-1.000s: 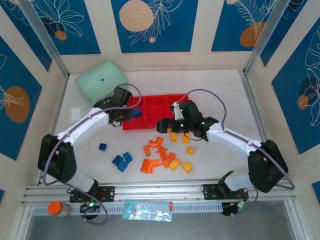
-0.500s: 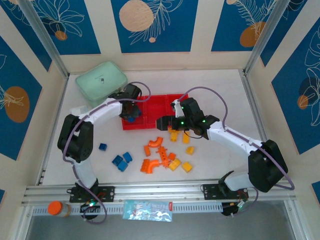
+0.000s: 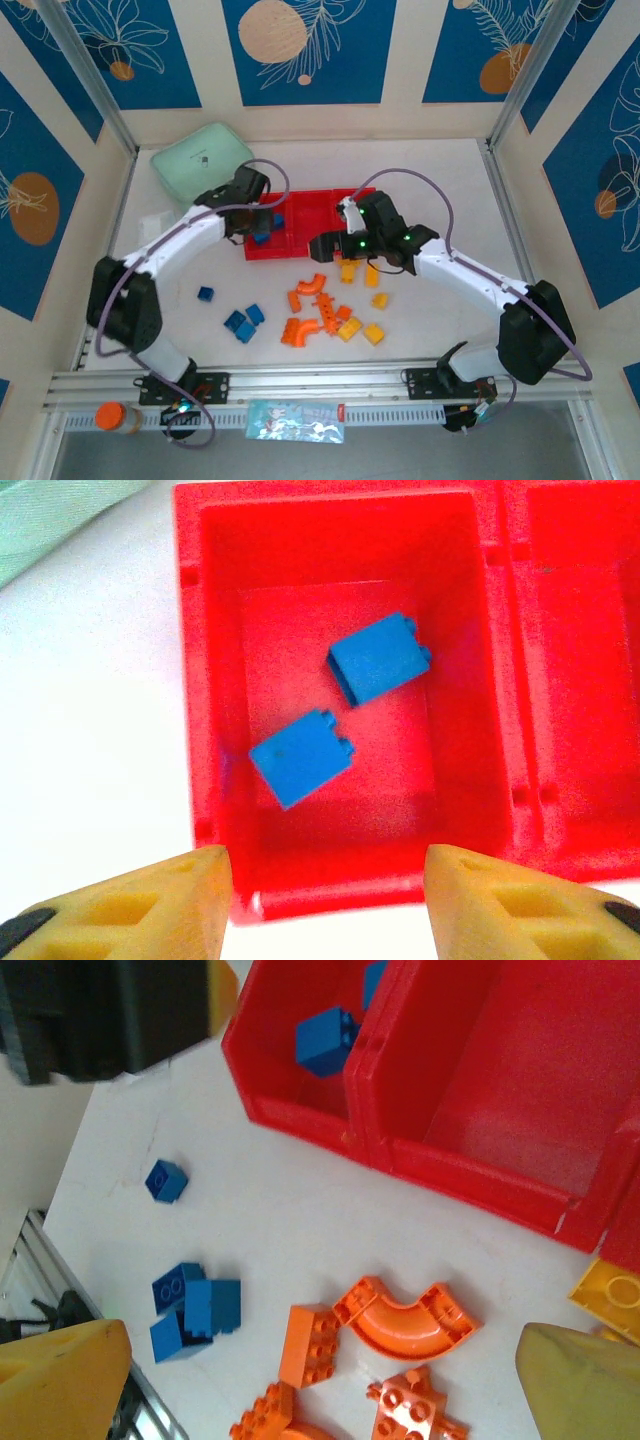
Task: Sort the legos into containers by color
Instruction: Pick up the lego from the middle-left of the table, then place the lego in the container.
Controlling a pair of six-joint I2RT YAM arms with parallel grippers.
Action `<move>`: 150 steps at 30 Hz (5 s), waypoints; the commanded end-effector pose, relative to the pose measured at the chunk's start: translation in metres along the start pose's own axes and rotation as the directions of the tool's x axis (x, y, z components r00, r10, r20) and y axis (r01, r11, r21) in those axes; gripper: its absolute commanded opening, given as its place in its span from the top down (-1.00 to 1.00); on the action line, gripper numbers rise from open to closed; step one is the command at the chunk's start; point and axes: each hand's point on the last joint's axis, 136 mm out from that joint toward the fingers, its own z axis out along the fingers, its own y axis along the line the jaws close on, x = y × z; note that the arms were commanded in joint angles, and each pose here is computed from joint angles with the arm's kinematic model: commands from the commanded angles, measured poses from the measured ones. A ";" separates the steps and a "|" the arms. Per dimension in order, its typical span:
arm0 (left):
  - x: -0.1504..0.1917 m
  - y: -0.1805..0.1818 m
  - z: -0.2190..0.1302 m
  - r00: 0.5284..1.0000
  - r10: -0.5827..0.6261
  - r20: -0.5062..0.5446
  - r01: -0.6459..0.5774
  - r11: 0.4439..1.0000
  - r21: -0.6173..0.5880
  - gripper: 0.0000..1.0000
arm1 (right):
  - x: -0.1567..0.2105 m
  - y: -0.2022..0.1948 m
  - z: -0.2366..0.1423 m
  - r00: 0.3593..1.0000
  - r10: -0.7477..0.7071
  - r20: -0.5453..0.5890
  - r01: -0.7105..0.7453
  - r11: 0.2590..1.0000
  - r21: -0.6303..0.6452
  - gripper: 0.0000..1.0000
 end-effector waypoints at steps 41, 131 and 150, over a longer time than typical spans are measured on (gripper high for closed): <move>0.170 0.111 0.015 0.864 -0.493 -0.098 0.469 0.861 -0.195 -0.51 | 0.078 0.078 0.078 0.968 -0.200 -0.151 0.178 0.973 -0.149 -0.98; -0.038 -0.021 0.048 0.992 -0.013 -0.123 0.005 0.998 -0.061 0.04 | -0.023 0.009 -0.011 0.998 -0.011 0.069 0.011 1.000 0.008 -0.98; 0.123 0.010 -0.046 0.967 -0.029 -0.252 0.037 0.999 0.024 -0.12 | 0.066 0.048 0.009 0.979 -0.153 -0.137 0.149 0.988 -0.041 -0.98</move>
